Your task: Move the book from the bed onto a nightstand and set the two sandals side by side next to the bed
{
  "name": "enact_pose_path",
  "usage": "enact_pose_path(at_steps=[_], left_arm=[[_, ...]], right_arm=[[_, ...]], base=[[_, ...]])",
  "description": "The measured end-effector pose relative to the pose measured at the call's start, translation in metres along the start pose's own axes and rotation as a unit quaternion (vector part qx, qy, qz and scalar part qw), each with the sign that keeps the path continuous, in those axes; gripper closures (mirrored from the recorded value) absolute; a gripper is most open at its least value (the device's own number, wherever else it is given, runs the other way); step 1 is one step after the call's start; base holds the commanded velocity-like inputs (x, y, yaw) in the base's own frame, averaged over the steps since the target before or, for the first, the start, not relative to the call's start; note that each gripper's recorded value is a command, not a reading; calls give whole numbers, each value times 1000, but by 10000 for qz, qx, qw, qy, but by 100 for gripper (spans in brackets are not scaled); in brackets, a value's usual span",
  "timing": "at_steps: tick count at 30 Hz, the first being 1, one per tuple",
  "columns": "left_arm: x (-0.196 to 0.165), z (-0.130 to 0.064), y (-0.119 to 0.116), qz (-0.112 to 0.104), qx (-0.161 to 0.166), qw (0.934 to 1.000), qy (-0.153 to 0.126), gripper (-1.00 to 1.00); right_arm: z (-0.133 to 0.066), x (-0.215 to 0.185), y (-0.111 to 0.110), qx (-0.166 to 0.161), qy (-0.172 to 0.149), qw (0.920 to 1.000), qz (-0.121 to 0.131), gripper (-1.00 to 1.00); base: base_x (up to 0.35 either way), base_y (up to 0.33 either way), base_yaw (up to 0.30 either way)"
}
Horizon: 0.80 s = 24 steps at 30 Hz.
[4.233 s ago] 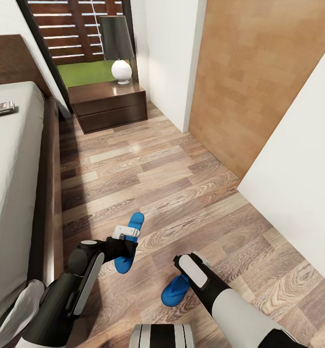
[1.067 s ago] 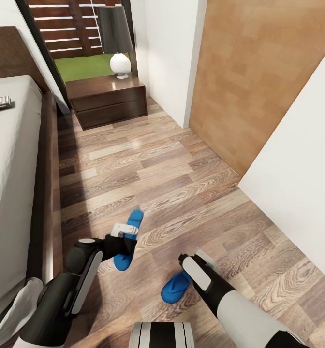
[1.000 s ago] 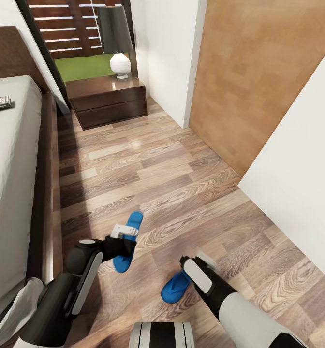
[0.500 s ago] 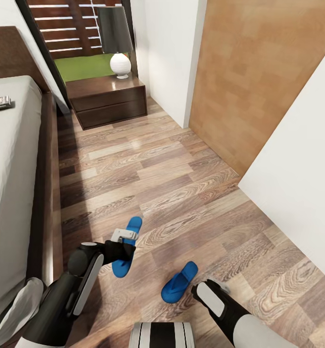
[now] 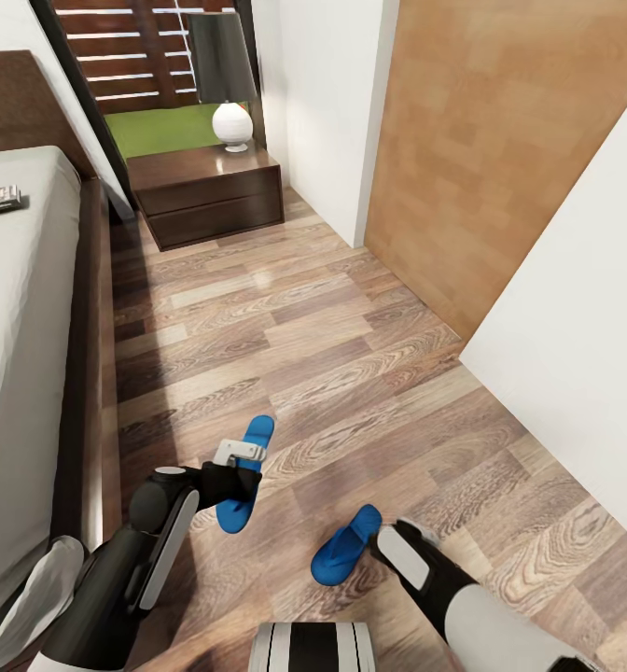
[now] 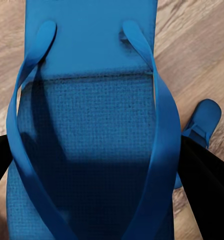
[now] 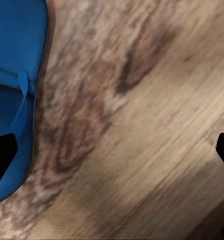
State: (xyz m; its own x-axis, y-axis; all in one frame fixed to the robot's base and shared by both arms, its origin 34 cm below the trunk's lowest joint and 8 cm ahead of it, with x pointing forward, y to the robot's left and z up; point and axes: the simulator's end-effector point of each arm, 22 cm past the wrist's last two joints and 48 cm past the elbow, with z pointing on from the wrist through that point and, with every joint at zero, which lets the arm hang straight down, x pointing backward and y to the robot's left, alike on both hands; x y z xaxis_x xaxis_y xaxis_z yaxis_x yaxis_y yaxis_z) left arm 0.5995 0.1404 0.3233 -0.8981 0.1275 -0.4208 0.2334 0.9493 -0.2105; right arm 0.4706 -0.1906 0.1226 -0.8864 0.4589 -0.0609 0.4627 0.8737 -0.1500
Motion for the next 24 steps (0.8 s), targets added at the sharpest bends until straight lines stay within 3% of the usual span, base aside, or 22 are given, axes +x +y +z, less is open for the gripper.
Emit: enact_pose_path(at_steps=[14, 24], left_arm=[[0, 0, 0, 6, 3, 10000, -3, 100], [0, 0, -1, 13, 8, 10000, -2, 100]], right_arm=[[-13, -23, 23, -168, -38, 9998, -138, -100], [-27, -19, 56, -356, -64, 9988, -332, -100]], base=[[0, 0, 0], [0, 0, 0]])
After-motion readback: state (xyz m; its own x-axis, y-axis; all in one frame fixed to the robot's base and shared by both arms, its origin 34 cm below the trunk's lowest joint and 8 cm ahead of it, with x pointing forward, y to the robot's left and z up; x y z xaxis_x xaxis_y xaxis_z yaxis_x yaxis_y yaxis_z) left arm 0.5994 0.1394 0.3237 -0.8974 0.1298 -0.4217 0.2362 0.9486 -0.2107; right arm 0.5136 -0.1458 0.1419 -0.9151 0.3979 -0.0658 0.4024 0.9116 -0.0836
